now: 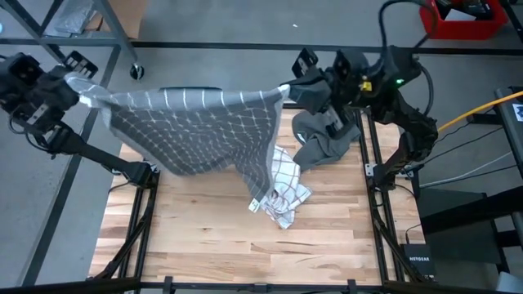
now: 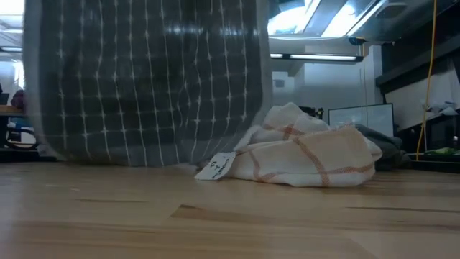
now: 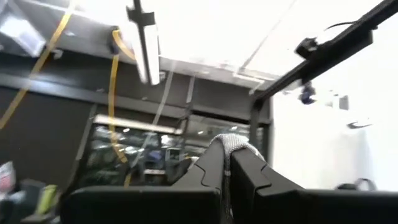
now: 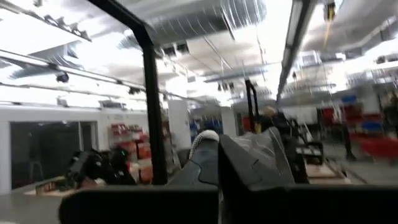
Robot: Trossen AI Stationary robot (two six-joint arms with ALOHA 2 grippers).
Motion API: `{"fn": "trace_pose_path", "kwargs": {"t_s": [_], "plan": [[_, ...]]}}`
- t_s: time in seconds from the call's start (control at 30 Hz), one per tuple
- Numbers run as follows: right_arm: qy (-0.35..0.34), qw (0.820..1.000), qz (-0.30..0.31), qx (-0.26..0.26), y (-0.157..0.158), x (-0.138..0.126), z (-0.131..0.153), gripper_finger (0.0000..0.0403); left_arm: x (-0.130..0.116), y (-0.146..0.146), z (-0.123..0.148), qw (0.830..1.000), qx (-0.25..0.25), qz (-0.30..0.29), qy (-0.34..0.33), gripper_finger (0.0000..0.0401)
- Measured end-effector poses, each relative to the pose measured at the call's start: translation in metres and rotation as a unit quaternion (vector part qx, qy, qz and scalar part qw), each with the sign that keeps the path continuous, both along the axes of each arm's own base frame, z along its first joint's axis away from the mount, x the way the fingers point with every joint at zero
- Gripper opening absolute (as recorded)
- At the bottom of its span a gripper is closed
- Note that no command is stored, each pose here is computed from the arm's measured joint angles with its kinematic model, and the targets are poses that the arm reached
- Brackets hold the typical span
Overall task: Fold towel
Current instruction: Fold the gray patterned towel
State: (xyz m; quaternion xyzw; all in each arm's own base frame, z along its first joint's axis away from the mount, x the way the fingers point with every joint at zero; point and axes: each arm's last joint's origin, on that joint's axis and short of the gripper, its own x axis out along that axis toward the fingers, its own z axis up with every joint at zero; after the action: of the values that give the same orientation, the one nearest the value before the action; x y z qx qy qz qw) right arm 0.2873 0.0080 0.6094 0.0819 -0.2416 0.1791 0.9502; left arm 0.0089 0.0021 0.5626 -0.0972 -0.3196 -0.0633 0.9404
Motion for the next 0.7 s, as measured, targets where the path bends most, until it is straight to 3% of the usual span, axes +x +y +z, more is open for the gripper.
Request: {"fn": "trace_pose_path", "kwargs": {"t_s": [0.3,0.7], "plan": [[-0.024,0.999,0.03,0.007,0.019,-0.002,0.003,0.0003,-0.009,-0.001,0.009,0.997,0.007,-0.058,-0.054,0.0],[-0.077,0.996,0.04,0.033,0.026,-0.009,0.012,0.0003,-0.022,0.002,0.019,0.995,0.006,-0.054,-0.087,0.0]]}}
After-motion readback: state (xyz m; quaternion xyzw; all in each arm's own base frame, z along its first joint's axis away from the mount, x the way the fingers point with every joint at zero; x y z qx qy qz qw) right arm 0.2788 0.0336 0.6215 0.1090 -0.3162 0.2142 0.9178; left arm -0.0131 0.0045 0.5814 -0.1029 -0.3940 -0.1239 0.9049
